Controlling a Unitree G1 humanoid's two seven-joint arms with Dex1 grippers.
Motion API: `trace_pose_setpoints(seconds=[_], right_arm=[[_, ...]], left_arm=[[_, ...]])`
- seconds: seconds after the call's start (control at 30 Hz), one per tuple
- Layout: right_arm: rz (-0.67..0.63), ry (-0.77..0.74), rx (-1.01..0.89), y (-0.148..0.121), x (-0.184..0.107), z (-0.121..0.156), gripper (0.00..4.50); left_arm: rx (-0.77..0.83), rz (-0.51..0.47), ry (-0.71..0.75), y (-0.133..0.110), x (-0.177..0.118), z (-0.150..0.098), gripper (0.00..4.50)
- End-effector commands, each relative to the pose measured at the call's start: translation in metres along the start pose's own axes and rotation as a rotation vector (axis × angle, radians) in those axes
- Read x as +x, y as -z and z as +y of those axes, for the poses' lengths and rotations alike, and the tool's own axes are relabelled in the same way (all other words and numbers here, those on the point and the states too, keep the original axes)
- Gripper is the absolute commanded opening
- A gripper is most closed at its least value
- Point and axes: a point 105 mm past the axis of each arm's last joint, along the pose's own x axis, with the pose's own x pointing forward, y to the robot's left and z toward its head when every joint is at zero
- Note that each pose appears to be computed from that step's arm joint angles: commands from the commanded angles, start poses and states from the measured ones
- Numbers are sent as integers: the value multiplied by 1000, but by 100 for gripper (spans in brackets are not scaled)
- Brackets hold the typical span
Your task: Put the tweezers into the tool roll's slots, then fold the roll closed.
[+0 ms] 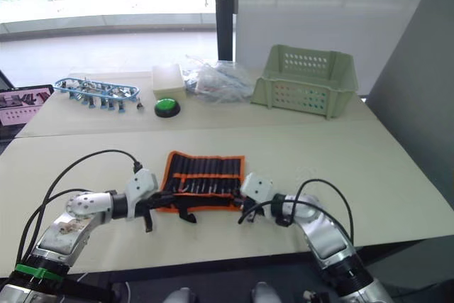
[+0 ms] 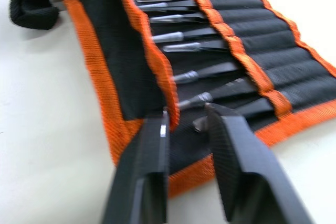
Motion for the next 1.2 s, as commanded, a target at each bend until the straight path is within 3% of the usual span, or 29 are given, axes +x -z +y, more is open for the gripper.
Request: trace_pose_setpoints(seconds=[0.03, 0.07, 0.23, 0.33, 0.47, 0.63, 0.87, 0.97, 1.2], right_arm=[[-76, 72, 16, -19, -11, -15, 258], [-100, 68, 14, -24, -14, -14, 291], [-252, 18, -72, -56, -23, 2, 291], [-274, -49, -145, -64, -19, 23, 291], [-266, -67, -169, -64, -1, 36, 172], [-193, 16, -124, -49, 23, 30, 1], [-117, 91, -52, -29, 39, 18, 1], [-82, 73, 1, -19, 43, 24, 0], [36, 58, 102, 8, 45, 31, 0]], left_arm=[[23, 15, -76, -3, -10, 18, 0], [25, 15, -76, -3, -10, 18, 0], [27, 15, -72, -4, -9, 21, 0], [26, 16, -66, -4, -8, 21, 0], [28, 22, -59, -3, -8, 20, 0], [34, 22, -58, -3, -9, 20, 0], [50, 19, -63, -5, -9, 22, 0], [61, -2, -78, -9, -12, 23, 78], [70, -78, -152, -27, -34, 35, 319]])
